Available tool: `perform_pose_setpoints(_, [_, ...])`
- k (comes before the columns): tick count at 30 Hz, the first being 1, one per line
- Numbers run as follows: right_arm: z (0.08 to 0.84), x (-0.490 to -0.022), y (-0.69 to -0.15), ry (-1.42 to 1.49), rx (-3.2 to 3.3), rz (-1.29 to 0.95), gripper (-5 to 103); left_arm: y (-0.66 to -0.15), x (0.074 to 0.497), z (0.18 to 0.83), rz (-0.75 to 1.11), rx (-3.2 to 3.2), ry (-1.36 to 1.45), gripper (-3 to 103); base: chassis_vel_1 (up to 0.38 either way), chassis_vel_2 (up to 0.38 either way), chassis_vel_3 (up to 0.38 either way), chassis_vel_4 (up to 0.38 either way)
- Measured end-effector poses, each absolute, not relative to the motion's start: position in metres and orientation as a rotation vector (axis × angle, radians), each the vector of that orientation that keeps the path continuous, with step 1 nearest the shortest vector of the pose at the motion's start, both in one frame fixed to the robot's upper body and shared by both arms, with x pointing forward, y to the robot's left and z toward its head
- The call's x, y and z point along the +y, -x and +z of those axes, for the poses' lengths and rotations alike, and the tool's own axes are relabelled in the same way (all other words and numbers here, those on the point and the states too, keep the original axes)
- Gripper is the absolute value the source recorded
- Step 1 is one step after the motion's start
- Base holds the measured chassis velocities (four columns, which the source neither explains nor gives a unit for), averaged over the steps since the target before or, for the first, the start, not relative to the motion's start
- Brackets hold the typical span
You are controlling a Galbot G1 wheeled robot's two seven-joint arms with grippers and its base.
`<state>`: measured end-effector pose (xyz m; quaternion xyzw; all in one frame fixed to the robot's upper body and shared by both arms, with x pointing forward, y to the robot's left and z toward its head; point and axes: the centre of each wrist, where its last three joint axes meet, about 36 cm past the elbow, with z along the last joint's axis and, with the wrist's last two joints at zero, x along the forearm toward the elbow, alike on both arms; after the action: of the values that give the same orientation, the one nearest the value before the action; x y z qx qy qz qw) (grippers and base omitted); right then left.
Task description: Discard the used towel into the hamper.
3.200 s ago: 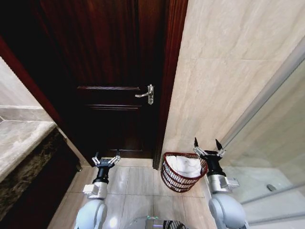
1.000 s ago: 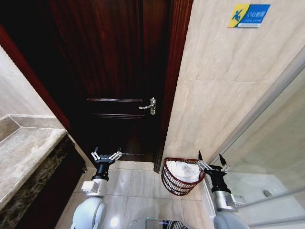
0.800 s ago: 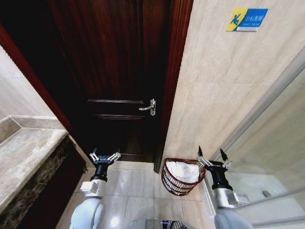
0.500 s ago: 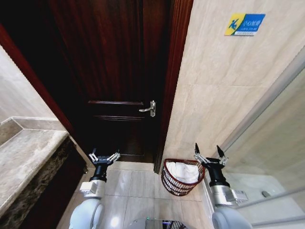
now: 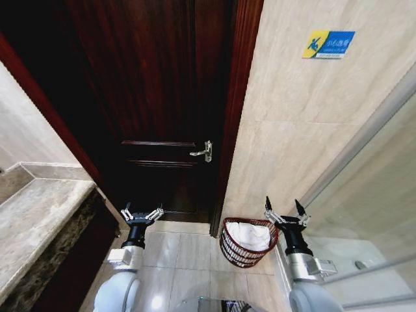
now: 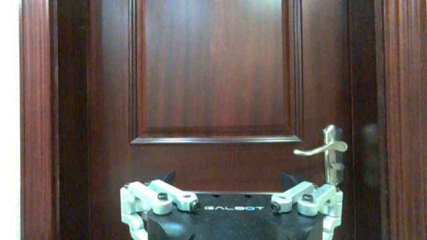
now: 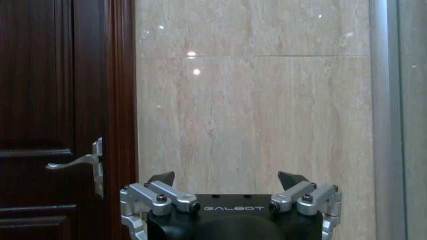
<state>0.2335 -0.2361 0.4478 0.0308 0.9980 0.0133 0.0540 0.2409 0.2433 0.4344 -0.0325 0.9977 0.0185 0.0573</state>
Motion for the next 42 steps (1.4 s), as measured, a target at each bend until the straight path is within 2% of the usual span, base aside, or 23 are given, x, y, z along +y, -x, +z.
perform_pose_setpoints(29, [0.473,-0.234,-0.227,-0.067,3.058,0.053,100,-0.235,0.251,0.434,0.070,3.003,0.126,100,0.010,-0.007,-0.008,0.004])
perform_pose_setpoints(42, [0.471,-0.233,-0.227,-0.039,3.063,0.060,100,-0.233,0.260,0.433,0.067,2.985,0.161,100,0.208,-0.201,-0.210,0.216])
